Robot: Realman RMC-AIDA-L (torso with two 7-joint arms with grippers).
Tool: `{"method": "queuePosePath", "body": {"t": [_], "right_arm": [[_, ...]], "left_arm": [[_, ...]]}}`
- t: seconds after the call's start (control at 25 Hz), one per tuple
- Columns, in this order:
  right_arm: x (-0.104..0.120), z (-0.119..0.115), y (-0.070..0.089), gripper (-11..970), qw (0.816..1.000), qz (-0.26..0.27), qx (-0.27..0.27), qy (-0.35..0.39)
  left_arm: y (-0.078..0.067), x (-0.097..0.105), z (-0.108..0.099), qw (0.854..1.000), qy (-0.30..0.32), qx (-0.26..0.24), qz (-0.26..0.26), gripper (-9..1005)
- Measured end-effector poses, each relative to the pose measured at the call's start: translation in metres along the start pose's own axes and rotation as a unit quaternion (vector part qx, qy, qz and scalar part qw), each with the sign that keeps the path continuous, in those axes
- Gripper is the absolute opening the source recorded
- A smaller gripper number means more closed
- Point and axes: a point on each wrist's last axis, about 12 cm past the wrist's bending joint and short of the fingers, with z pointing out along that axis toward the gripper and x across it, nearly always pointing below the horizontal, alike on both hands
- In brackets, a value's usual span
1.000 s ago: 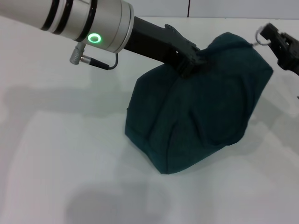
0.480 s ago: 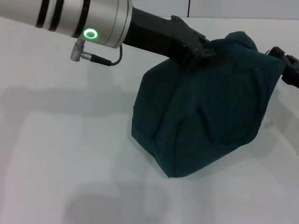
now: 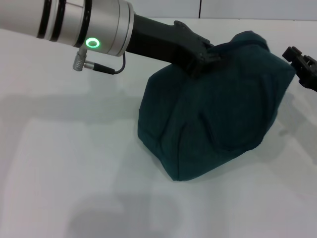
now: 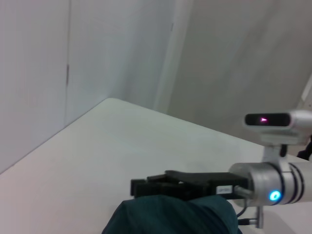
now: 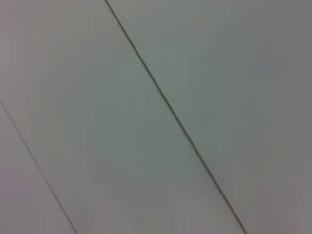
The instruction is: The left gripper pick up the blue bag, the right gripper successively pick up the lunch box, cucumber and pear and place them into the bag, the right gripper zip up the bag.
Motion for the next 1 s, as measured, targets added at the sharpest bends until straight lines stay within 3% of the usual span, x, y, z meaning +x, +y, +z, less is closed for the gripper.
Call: {"method": "queuePosePath", "body": {"t": [0.16, 0.56, 0.8, 1.0], "right_arm": [[0.0, -0.009, 0.001, 104, 1.0, 0.001, -0.007, -0.012], [0.0, -0.036, -0.004, 523, 1.0, 0.004, 0.011, -0.028], [-0.002, -0.04, -0.005, 655, 1.0, 0.0, 0.008, -0.031], [-0.008, -0.043, -0.006, 765, 0.999, -0.007, 0.001, -0.035]], "left_arm": [[0.008, 0.008, 0.003, 1.0, -0.005, -0.009, -0.01, 42], [0.013, 0.02, 0.004, 0.999, -0.03, -0.003, -0.025, 84], [0.016, 0.02, -0.007, 0.997, -0.062, -0.006, -0.04, 149], [0.017, 0.022, -0.015, 0.997, -0.073, -0.013, -0.035, 274]]}}
